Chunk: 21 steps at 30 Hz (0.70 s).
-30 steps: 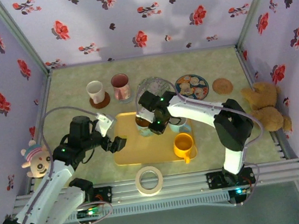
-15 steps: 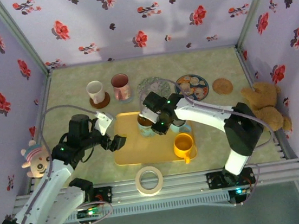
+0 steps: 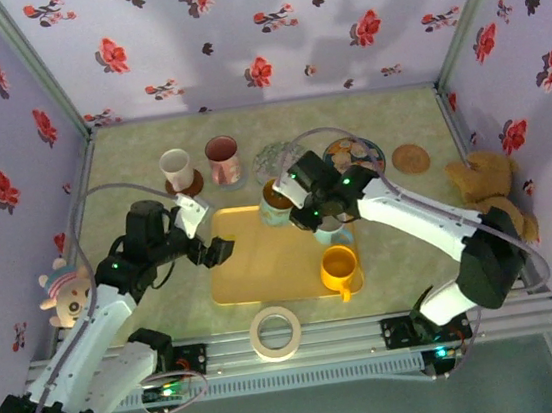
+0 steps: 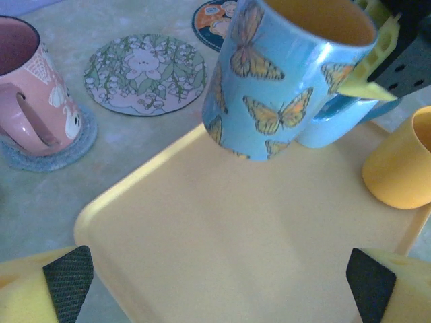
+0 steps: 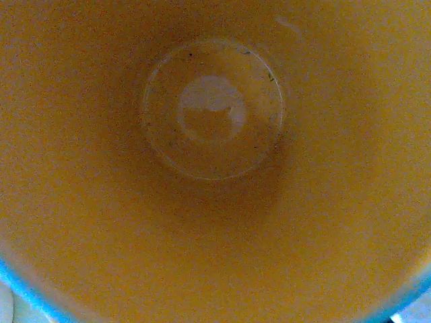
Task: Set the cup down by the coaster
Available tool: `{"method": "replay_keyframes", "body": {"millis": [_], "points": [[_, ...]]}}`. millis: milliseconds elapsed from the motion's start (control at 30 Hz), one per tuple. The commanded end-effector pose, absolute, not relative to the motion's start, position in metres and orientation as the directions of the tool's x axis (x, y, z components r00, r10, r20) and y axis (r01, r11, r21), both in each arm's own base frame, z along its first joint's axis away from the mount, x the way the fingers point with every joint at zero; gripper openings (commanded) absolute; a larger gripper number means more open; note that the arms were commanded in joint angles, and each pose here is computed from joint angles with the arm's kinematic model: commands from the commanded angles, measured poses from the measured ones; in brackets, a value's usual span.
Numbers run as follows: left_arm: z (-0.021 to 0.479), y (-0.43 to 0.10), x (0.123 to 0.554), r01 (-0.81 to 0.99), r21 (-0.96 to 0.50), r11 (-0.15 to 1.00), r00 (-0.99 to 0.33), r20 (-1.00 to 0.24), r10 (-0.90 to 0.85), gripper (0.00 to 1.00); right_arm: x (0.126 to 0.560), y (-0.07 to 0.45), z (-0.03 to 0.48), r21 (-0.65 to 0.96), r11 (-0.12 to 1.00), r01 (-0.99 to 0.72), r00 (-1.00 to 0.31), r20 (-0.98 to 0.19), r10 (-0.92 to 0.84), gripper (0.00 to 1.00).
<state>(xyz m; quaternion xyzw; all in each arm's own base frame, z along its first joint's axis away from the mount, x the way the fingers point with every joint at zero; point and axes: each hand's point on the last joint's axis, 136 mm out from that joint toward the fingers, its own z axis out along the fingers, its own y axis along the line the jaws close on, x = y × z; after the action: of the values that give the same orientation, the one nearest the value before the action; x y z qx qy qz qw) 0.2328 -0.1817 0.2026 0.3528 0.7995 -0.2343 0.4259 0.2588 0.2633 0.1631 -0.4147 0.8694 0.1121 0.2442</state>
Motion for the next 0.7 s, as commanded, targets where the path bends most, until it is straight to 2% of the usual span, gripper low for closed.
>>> {"method": "replay_keyframes", "body": {"millis": [0, 333, 667], "points": [[0.224, -0.191, 0.241, 0.781, -0.062, 0.622, -0.339, -0.878, 0.337, 1.0, 0.275, 0.266, 0.205, 0.005, 0.666, -0.746, -0.506, -0.654, -0.562, 0.0], [0.232, -0.209, 0.262, 0.802, -0.05, 0.595, -0.307, -0.889, 0.34, 1.0, 0.307, 0.25, 0.228, 0.008, 0.752, -0.659, -0.539, -0.703, -0.464, 0.0], [0.235, -0.228, 0.281, 0.814, -0.033, 0.58, -0.26, -0.913, 0.314, 1.0, 0.342, 0.232, 0.226, -0.07, 0.834, -0.548, -0.605, -0.656, -0.452, 0.0]]}}
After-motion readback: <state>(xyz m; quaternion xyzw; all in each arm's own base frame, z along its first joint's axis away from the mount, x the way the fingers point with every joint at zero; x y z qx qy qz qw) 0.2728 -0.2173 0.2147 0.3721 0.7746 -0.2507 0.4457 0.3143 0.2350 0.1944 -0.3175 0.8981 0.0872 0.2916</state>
